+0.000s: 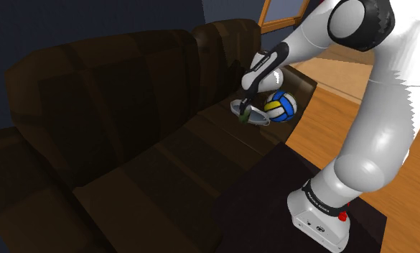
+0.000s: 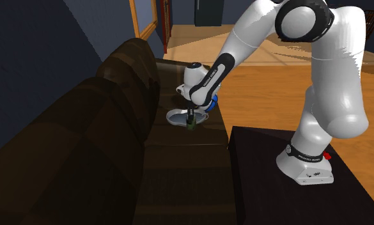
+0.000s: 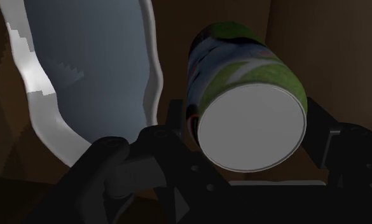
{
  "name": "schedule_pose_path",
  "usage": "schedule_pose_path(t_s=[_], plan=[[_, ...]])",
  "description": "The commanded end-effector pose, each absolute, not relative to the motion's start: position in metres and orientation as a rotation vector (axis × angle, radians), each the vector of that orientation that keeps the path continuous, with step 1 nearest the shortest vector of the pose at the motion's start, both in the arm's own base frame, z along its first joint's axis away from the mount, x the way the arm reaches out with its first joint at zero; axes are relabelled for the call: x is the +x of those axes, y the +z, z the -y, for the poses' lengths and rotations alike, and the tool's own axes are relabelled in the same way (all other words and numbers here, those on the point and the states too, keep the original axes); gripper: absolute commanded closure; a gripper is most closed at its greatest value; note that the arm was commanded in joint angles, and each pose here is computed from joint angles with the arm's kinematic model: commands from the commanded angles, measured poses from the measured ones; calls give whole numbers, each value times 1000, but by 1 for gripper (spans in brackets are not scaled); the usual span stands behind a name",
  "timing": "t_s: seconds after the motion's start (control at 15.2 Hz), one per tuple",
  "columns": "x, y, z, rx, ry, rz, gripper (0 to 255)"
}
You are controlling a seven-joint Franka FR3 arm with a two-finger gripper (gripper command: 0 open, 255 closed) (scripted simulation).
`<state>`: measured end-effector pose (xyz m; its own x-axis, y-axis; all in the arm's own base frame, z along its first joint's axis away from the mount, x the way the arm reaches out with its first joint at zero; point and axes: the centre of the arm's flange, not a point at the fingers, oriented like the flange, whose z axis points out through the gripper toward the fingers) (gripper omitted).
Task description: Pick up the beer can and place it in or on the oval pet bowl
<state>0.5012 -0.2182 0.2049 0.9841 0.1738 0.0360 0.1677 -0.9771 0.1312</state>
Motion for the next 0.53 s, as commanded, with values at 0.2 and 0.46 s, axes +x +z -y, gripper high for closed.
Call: schedule_pose_path(t_s=[0.2, 0.46], plan=[[502, 232, 219, 3002, 71, -259, 255], [502, 253, 219, 3002, 71, -259, 255]])
